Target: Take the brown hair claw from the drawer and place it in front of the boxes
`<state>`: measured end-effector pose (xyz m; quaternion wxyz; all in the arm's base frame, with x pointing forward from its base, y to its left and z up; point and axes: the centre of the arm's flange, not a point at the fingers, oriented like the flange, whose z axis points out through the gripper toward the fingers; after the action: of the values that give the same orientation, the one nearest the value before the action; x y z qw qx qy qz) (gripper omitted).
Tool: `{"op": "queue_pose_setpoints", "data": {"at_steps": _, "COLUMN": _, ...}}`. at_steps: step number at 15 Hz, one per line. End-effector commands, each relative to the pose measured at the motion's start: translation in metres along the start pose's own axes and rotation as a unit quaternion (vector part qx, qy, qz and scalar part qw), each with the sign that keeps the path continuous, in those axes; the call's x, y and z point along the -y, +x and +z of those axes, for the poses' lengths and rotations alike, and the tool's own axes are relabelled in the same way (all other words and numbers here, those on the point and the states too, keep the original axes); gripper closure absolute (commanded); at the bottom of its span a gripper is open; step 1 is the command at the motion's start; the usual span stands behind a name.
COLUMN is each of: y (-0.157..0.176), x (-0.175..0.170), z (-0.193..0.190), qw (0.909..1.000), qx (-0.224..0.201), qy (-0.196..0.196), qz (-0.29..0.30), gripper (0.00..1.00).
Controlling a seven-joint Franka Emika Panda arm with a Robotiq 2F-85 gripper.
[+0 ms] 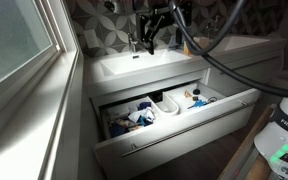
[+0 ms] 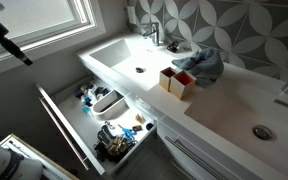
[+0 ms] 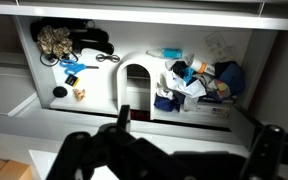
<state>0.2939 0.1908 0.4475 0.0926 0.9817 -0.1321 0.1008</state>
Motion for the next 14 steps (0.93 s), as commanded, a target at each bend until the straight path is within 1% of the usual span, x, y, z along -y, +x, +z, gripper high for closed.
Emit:
{"op": "queue_pose_setpoints", "data": {"at_steps": 1, "y": 0.015, "x": -0.022, "z": 0.007, "qw": 0.9995, "qx": -0.014, "qy": -0.018, "qz": -0.024, "gripper": 0.0}}
{"op": "queue_pose_setpoints", "data": {"at_steps": 2, "y": 0.028, "x": -0.04, "z": 0.01, "qw": 0.9995, "qx": -0.013, "qy": -0.003, "qz": -0.027, "gripper": 0.0}}
{"op": "queue_pose_setpoints", "data": {"at_steps": 3, "y": 0.04, "x": -0.06, "z": 0.016, "qw": 0.9992, "qx": -0.021, "qy": -0.001, "qz": -0.034, "gripper": 0.0}}
{"op": "queue_pose_setpoints", "data": {"at_steps": 4, "y": 0.052, "x": -0.08, "z": 0.021, "qw": 0.9992, "qx": -0.017, "qy": 0.001, "qz": -0.036, "gripper": 0.0}}
{"op": "queue_pose_setpoints", "data": {"at_steps": 8, "y": 0.093, "x": -0.151, "z": 0.062, "qw": 0.9995, "qx": -0.014, "qy": -0.016, "qz": -0.023, "gripper": 0.0}}
{"op": "queue_pose_setpoints", "data": {"at_steps": 9, "y": 0.1, "x": -0.166, "z": 0.073, "qw": 0.9995, "qx": -0.019, "qy": -0.012, "qz": -0.022, "gripper": 0.0}}
{"op": "queue_pose_setpoints", "data": {"at_steps": 10, "y": 0.106, "x": -0.177, "z": 0.085, "qw": 0.9993, "qx": -0.025, "qy": -0.014, "qz": -0.024, "gripper": 0.0}}
{"op": "queue_pose_setpoints", "data": {"at_steps": 12, "y": 0.115, "x": -0.192, "z": 0.111, "qw": 0.999, "qx": -0.019, "qy": -0.038, "qz": -0.013, "gripper": 0.0}}
{"op": "queue_pose_setpoints", "data": {"at_steps": 13, "y": 0.118, "x": -0.195, "z": 0.124, "qw": 0.9989, "qx": -0.011, "qy": -0.045, "qz": -0.011, "gripper": 0.0}}
{"op": "queue_pose_setpoints", "data": {"at_steps": 14, "y": 0.119, "x": -0.194, "z": 0.139, "qw": 0.9986, "qx": 0.017, "qy": -0.05, "qz": -0.004, "gripper": 0.0}}
